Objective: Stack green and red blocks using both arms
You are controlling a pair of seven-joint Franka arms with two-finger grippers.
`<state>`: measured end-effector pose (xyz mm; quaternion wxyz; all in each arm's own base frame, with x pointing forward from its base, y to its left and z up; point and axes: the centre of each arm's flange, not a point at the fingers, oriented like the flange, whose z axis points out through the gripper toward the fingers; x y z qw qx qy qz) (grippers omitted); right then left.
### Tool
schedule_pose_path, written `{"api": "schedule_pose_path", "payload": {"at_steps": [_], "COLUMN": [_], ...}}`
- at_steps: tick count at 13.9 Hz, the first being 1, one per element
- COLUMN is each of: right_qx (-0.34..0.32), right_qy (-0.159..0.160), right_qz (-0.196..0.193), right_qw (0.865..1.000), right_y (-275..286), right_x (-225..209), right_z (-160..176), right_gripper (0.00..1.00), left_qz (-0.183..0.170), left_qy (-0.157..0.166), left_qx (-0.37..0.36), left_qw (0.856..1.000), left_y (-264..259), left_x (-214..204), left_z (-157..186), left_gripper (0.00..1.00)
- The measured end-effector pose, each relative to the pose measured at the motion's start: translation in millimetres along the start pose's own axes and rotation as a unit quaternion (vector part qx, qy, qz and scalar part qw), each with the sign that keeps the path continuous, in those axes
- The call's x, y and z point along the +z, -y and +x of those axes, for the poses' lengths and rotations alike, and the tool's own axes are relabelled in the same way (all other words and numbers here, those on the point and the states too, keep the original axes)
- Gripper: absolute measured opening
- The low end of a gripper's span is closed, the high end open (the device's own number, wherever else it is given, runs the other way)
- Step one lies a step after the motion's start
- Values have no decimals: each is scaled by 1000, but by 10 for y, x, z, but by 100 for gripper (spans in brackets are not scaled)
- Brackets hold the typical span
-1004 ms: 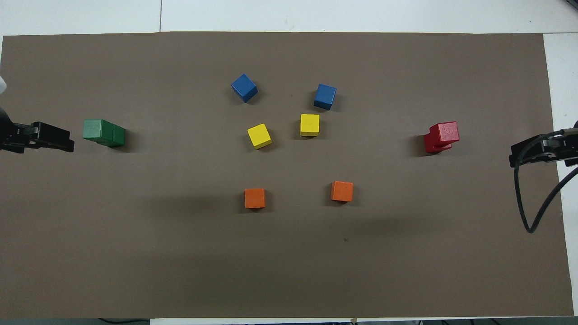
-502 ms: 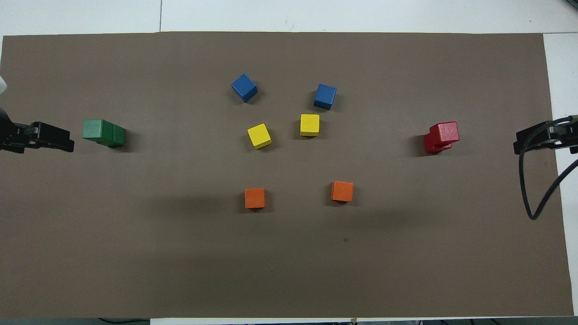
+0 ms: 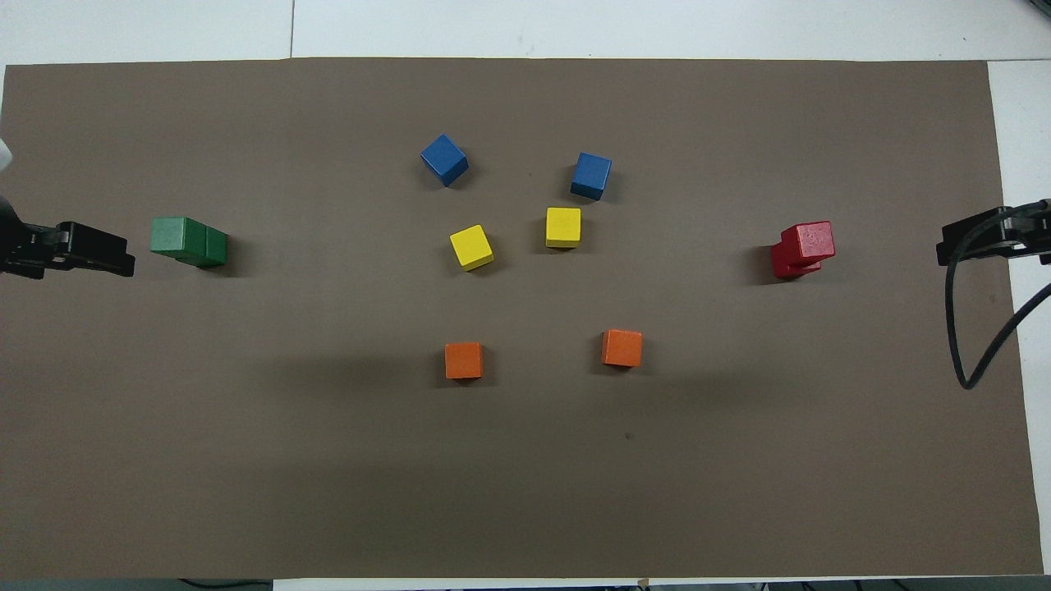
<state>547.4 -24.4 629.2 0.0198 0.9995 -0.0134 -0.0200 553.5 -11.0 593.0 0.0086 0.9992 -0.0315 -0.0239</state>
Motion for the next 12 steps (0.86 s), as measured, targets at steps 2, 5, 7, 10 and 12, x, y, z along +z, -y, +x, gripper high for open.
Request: {"api": "schedule_pose_path", "payload": {"at_steps": [2, 5, 7, 10, 12], "right_qx": [0, 1, 1, 2, 2], "right_qy": [-1, -1, -1, -1, 0], "right_qz": [0, 0, 0, 0, 0], "right_qw": [1000, 1000, 1000, 1000, 1000], "right_y": [-1, -10, -15, -21, -22], "right_x": [-4, -5, -5, -5, -4], "right_z": [0, 0, 0, 0, -1], "right_gripper": [100, 100, 100, 100, 100], "left_qz": [0, 0, 0, 0, 0], "left_qy": [0, 0, 0, 0, 0], "left_qx": [0, 0, 0, 0, 0], "left_qw": [1000, 1000, 1000, 1000, 1000], "left_y": [0, 0, 0, 0, 0], "left_x": [0, 0, 0, 0, 0], "left_z": [0, 0, 0, 0, 0], "left_gripper": [100, 100, 100, 100, 100]}}
